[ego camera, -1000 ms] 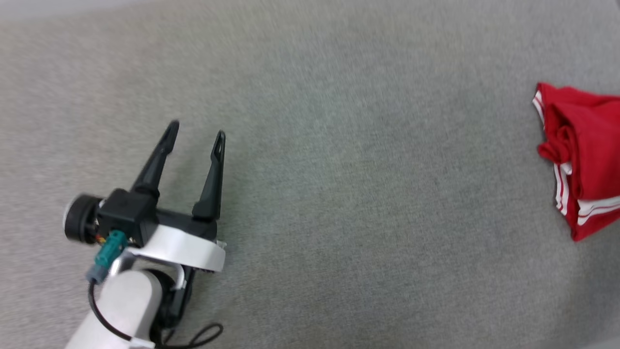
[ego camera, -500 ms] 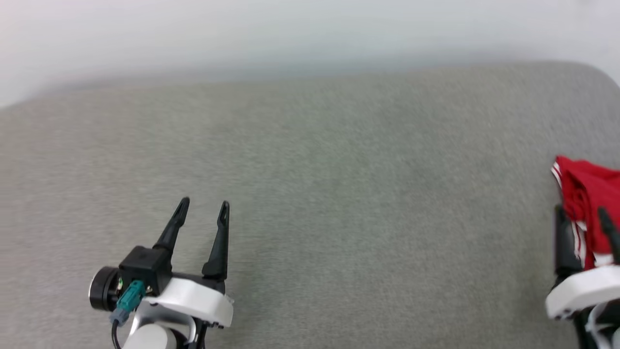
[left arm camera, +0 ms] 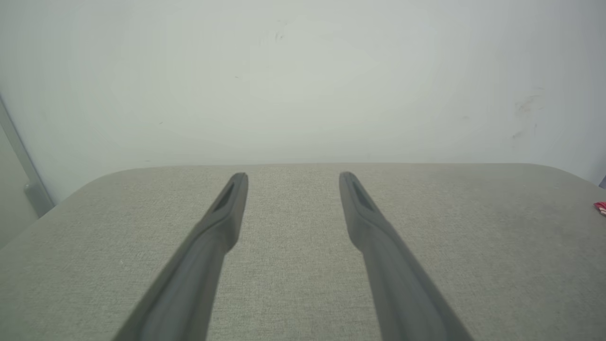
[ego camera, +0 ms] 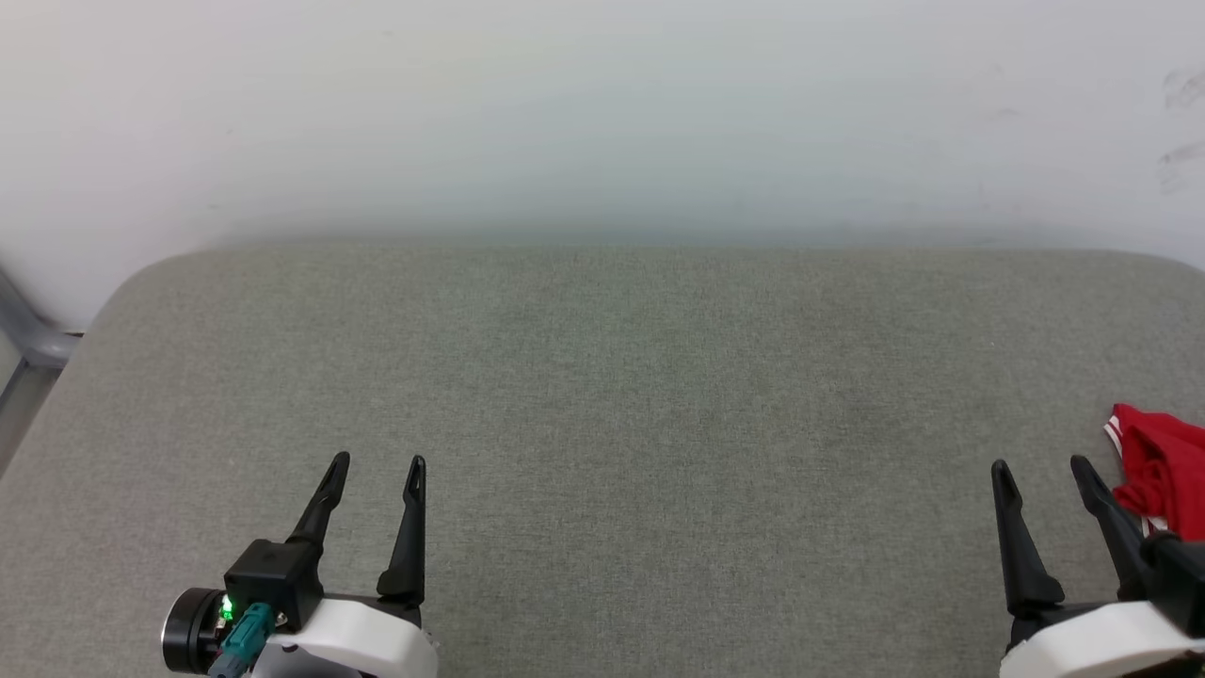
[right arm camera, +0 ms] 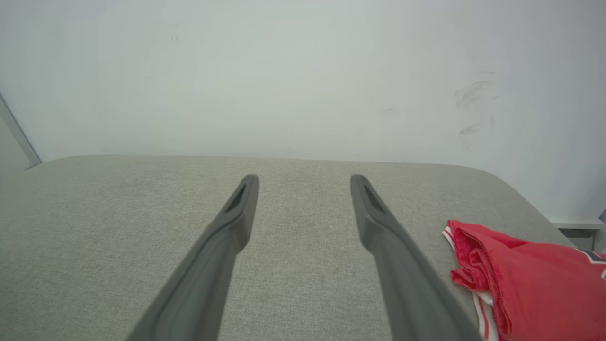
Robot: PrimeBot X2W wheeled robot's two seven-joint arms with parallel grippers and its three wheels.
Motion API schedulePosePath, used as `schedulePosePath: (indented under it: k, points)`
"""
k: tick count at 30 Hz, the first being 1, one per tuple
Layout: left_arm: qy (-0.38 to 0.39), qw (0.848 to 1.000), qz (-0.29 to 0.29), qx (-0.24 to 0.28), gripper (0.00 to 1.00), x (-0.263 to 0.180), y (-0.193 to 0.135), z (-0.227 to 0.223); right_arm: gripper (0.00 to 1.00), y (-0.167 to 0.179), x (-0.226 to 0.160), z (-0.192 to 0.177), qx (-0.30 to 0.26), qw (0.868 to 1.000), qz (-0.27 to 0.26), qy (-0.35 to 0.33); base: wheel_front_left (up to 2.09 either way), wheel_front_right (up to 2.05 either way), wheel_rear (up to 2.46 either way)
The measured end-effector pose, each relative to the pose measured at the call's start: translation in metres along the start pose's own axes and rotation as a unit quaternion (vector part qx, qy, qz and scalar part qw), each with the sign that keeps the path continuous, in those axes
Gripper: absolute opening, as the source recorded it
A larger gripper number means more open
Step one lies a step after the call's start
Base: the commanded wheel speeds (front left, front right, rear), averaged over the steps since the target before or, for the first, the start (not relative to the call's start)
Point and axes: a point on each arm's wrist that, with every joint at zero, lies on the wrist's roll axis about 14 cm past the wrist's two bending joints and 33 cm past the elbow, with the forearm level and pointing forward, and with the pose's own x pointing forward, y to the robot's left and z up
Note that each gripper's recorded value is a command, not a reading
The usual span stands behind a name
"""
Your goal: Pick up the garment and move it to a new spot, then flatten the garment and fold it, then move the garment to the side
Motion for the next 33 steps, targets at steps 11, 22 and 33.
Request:
schedulePosePath:
  k: [11, 22, 33]
  points:
    - [0.004, 1.0, -0.003, 0.0, 1.0, -0.005, -0.002, -0.004, 1.0, 0.0, -0.022, 0.008, 0.002, 1.0, -0.002, 0.002, 0.0, 0.0, 0.0]
    - [0.01, 1.0, 0.0, -0.003, 1.0, -0.004, 0.001, -0.009, 1.0, 0.002, -0.021, 0.007, 0.004, 1.0, 0.0, 0.003, 0.0, 0.0, 0.0]
    - [0.03, 1.0, 0.001, -0.006, 0.0, -0.008, 0.0, -0.022, 0.0, 0.004, -0.02, -0.002, 0.007, 1.0, 0.002, 0.017, 0.0, 0.0, 0.0]
